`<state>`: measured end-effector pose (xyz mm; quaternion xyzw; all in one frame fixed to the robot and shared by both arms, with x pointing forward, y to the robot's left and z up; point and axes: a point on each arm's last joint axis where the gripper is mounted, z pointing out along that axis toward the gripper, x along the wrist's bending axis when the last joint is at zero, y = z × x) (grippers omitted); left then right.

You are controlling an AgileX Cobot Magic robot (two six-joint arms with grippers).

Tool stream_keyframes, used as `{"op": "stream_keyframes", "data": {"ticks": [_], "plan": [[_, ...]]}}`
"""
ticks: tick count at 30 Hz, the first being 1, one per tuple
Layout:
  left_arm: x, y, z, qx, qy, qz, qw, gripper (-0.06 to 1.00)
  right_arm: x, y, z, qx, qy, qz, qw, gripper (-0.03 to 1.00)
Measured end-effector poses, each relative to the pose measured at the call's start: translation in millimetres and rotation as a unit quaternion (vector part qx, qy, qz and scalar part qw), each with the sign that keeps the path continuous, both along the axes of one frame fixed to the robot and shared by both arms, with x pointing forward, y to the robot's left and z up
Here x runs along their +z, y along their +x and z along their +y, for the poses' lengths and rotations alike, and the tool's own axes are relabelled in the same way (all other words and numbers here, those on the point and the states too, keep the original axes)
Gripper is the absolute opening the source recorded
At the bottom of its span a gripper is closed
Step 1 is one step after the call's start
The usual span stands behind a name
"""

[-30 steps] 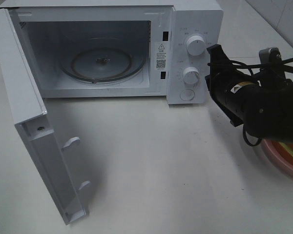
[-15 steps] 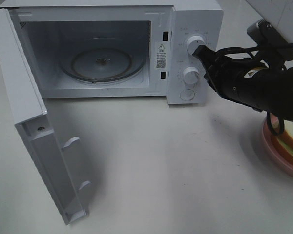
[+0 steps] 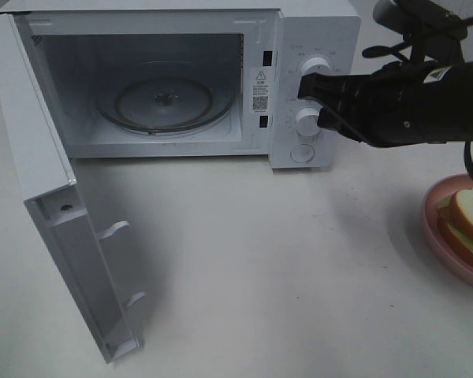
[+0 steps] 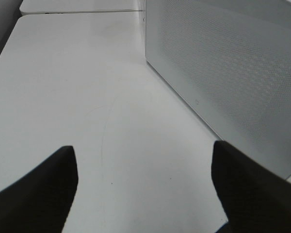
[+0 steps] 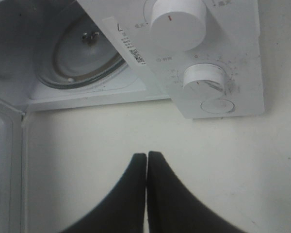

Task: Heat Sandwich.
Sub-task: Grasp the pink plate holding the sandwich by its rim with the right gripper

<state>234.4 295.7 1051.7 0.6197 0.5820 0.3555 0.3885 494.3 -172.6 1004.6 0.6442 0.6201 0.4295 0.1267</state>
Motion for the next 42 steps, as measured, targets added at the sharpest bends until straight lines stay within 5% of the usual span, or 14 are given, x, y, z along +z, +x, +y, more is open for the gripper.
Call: {"op": "stream_keyframes", "data": {"ticks": [9, 18, 23, 34, 42], "plan": [[0.0, 0.0, 0.0, 0.000, 0.000, 0.000, 1.000, 0.70, 11.1, 10.8, -25.3, 0.038, -0.063, 0.070, 0.995, 0.03], [0.0, 0.0, 0.0, 0.000, 0.000, 0.000, 1.000, 0.70, 19.4, 5.6, -37.1, 0.097, -0.170, 0.136, 0.971, 0.07], [0.0, 0.0, 0.0, 0.000, 0.000, 0.000, 1.000, 0.70, 26.8, 3.4, -45.9, 0.098, -0.224, 0.169, 0.955, 0.20], [0.0, 0.0, 0.0, 0.000, 0.000, 0.000, 1.000, 0.70, 40.2, 6.1, -56.7, 0.080, -0.274, 0.264, 0.921, 0.79], [0.0, 0.0, 0.0, 0.000, 0.000, 0.000, 1.000, 0.70, 25.4, 24.6, -77.3, 0.022, -0.266, 0.334, 0.904, 0.78]]}}
